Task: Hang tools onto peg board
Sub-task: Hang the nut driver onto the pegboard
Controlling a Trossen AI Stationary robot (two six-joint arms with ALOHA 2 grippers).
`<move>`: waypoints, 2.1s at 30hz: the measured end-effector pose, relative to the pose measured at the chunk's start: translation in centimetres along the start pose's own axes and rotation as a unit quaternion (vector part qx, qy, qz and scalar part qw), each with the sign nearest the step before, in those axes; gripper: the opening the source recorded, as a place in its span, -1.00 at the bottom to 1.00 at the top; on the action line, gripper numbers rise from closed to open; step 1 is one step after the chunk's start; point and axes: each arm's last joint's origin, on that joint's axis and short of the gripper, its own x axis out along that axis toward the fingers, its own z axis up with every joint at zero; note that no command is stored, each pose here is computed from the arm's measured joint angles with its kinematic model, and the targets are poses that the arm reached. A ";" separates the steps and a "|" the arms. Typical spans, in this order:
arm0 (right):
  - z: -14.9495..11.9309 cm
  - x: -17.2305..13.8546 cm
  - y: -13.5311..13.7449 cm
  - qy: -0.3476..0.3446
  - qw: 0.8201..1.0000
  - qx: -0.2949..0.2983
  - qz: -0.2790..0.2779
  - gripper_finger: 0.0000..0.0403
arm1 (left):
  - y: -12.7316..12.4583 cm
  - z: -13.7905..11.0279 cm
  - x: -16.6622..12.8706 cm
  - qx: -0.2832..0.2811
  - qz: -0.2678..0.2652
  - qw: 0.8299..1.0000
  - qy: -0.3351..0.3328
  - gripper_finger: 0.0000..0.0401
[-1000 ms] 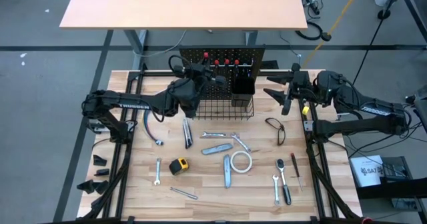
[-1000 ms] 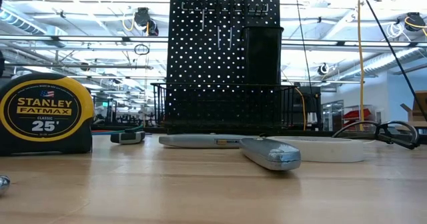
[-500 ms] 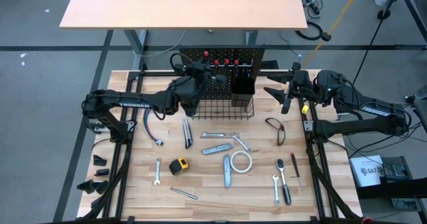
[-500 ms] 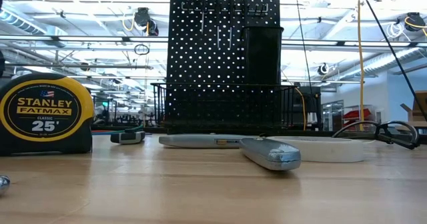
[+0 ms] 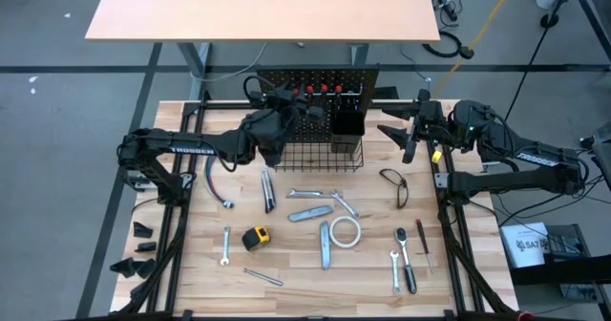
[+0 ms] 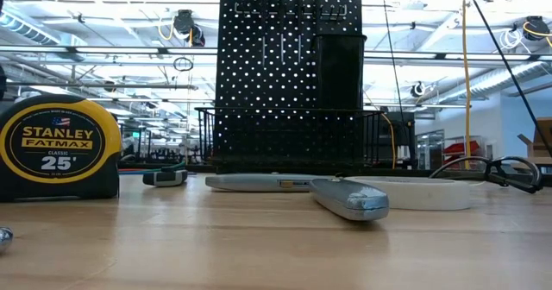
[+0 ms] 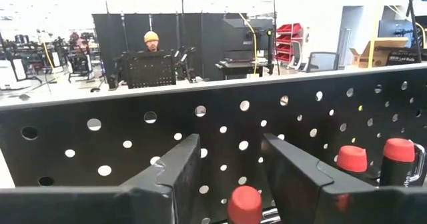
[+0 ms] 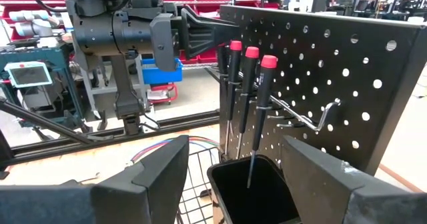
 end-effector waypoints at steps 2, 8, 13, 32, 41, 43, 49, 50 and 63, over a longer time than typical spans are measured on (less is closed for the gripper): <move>0.0 0.0 0.0 0.000 1.000 0.000 0.000 0.13 | 0.0 0.0 0.0 0.000 0.000 1.000 0.000 -0.18; 0.0 0.0 0.0 0.000 1.000 0.000 0.000 0.13 | 0.0 0.2 -0.3 0.010 -0.004 1.000 -0.003 -0.17; 0.0 0.0 0.0 0.000 1.000 -0.002 0.000 0.13 | 0.3 1.1 -1.3 0.011 -0.015 1.000 -0.008 -0.17; -2.0 3.8 2.8 0.082 0.993 0.051 0.071 0.13 | 8.7 5.2 -7.4 -0.008 -0.244 0.965 0.096 -0.17; -5.6 7.3 6.7 0.188 0.970 0.112 0.106 0.13 | 12.0 1.9 -10.4 0.030 -0.319 0.928 0.190 -0.17; -6.3 7.6 7.6 0.212 0.962 0.132 0.109 0.13 | 12.3 0.9 -11.1 0.029 -0.346 0.915 0.204 -0.17; -8.9 7.5 10.0 0.316 0.921 0.206 0.097 0.06 | 12.5 -2.7 -12.7 0.015 -0.418 0.872 0.255 -0.17; -9.5 7.2 10.4 0.348 0.905 0.224 0.096 0.04 | 12.3 -3.3 -12.9 0.010 -0.429 0.866 0.257 -0.17; -13.6 0.8 14.6 0.584 0.768 0.263 -0.009 0.03 | 9.7 -8.9 -13.6 -0.066 -0.529 0.816 0.223 -0.17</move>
